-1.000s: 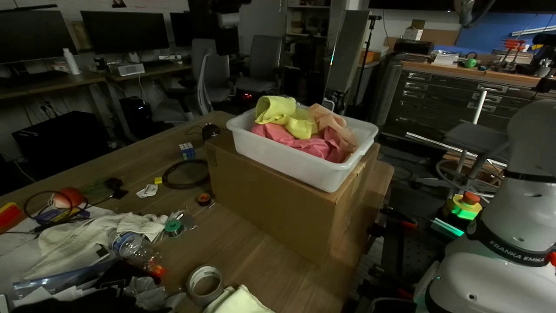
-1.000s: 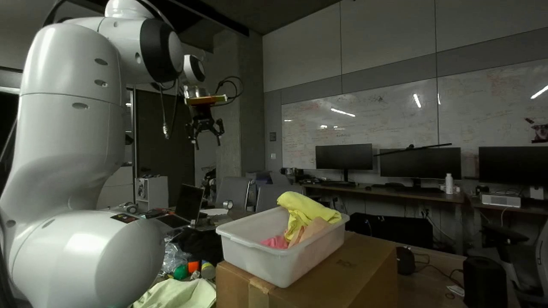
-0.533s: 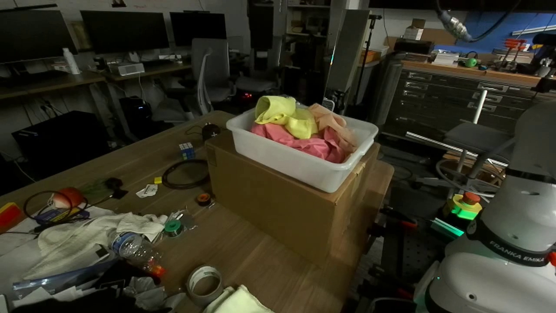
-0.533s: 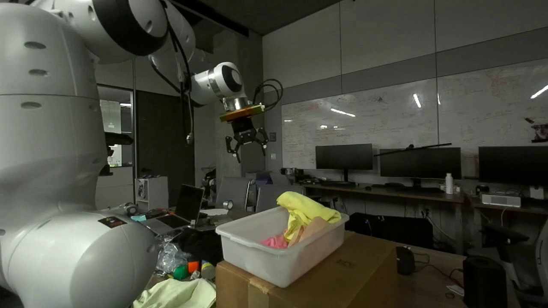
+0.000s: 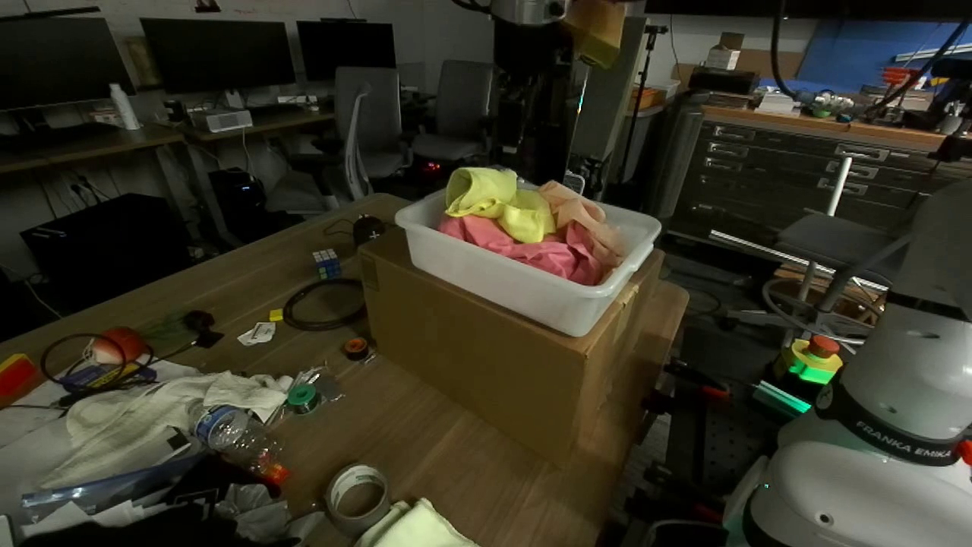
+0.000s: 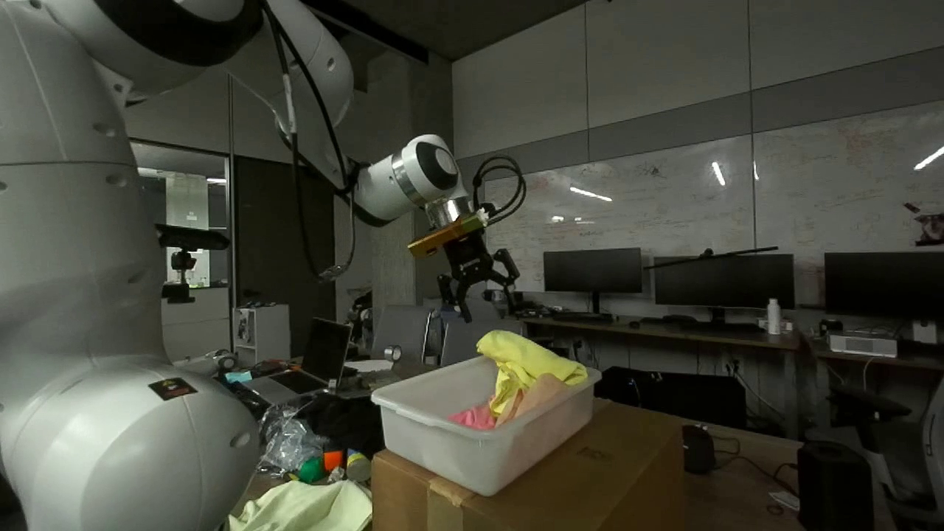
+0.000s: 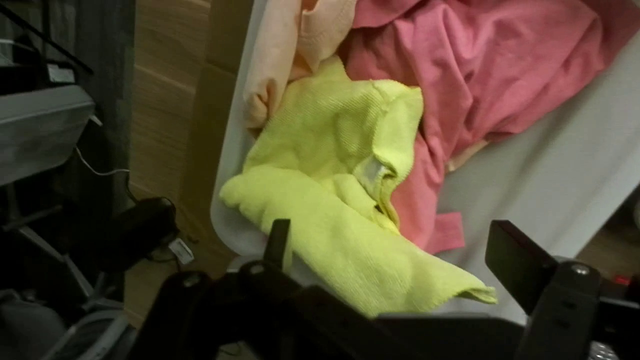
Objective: Remove the towels from the white bowl
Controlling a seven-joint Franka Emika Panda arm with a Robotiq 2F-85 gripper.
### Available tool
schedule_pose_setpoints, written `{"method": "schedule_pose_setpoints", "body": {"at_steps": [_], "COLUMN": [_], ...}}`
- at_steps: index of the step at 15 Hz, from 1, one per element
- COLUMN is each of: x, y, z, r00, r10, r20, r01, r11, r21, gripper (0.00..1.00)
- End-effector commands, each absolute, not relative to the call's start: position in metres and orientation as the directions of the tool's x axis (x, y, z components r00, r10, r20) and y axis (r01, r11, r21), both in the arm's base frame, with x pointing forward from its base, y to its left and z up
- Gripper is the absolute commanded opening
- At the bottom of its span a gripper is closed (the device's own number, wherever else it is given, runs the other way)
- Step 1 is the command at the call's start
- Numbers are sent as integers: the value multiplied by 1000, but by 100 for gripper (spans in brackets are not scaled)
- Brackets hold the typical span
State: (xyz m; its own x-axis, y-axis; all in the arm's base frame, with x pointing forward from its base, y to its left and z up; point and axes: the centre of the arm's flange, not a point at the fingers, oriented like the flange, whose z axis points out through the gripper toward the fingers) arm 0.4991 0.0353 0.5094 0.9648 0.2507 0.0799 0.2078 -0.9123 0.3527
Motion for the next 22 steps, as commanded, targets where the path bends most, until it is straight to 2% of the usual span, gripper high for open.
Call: {"method": "schedule_pose_setpoints", "body": {"at_steps": [1,5,13,22], "x": [492,492,504,536], "y": [18,16,10,-2], "z": [490,474,459,408], "r00": [982,985,916,878], "r10": [138,103,367,456], "r20": [131,137,160,146], "r01": [76,44,294,389], "r11": [-915,-923,-887,-857], "r21": [397,383,355,339], "gripper": [100,100,100,100]}}
